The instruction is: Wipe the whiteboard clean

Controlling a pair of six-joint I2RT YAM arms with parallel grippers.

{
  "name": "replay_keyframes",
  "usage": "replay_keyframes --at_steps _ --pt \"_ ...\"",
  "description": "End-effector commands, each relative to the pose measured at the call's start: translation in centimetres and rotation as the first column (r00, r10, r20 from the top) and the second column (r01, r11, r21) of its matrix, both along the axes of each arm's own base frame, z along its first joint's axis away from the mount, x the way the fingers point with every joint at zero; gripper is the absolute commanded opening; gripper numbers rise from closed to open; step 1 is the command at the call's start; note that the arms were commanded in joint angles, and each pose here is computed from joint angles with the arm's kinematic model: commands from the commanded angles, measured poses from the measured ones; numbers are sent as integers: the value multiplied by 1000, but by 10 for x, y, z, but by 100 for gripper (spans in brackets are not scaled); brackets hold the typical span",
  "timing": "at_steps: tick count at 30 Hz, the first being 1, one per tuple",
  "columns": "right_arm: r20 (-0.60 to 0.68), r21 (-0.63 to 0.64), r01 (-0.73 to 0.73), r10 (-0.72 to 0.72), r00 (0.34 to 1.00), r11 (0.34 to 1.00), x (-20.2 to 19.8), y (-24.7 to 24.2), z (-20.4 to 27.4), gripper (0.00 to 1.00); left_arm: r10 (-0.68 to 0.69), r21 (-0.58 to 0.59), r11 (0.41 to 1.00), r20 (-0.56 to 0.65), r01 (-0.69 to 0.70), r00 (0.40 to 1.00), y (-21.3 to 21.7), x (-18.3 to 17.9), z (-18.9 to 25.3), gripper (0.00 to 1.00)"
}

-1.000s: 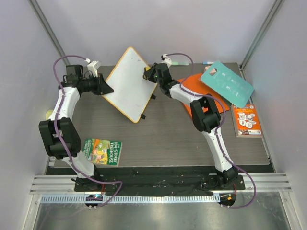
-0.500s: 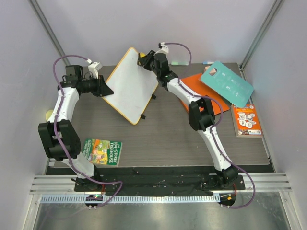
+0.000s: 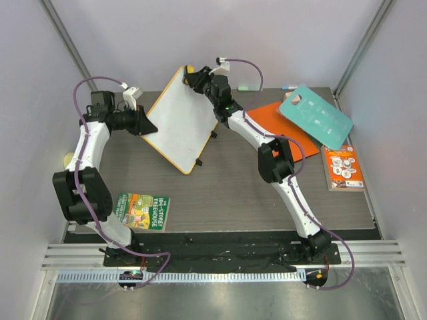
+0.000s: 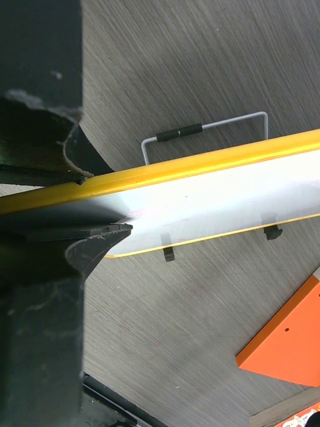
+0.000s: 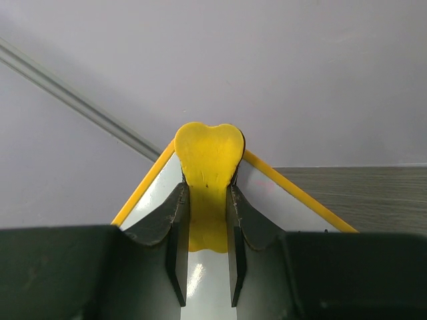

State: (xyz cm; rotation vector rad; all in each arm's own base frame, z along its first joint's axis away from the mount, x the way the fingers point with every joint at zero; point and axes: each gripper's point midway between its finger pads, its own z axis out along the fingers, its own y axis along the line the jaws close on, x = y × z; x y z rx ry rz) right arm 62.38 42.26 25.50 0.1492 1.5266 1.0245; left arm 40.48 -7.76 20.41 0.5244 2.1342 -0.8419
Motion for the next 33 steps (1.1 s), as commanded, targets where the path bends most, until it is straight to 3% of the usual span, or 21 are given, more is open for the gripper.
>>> replay_keyframes --at_steps 1,8,20,28,29,31,33 --pt "40 5 6 -6 999 1000 -12 18 9 1 -151 115 983 65 143 986 -9 -13 -16 0" --pt "-72 24 207 -205 976 978 18 -34 -37 1 -159 126 981 73 149 985 -9 -16 -15 0" --pt "-105 65 246 -239 965 967 36 -51 -56 2 -175 142 976 68 164 982 -8 -25 -17 0" --pt "-132 48 175 -167 977 984 15 -42 -70 1 -163 127 980 62 154 985 -9 -22 -17 0" --pt "-164 17 173 -168 972 985 8 -45 -92 1 -158 127 981 64 149 985 -9 -21 -17 0" --pt "-123 50 191 -183 975 980 0 -54 -71 1 -152 127 982 64 143 986 -8 -19 -17 0" --pt "-140 5 267 -264 954 964 -6 -76 -92 1 -139 125 983 56 131 989 -7 -16 -16 0"
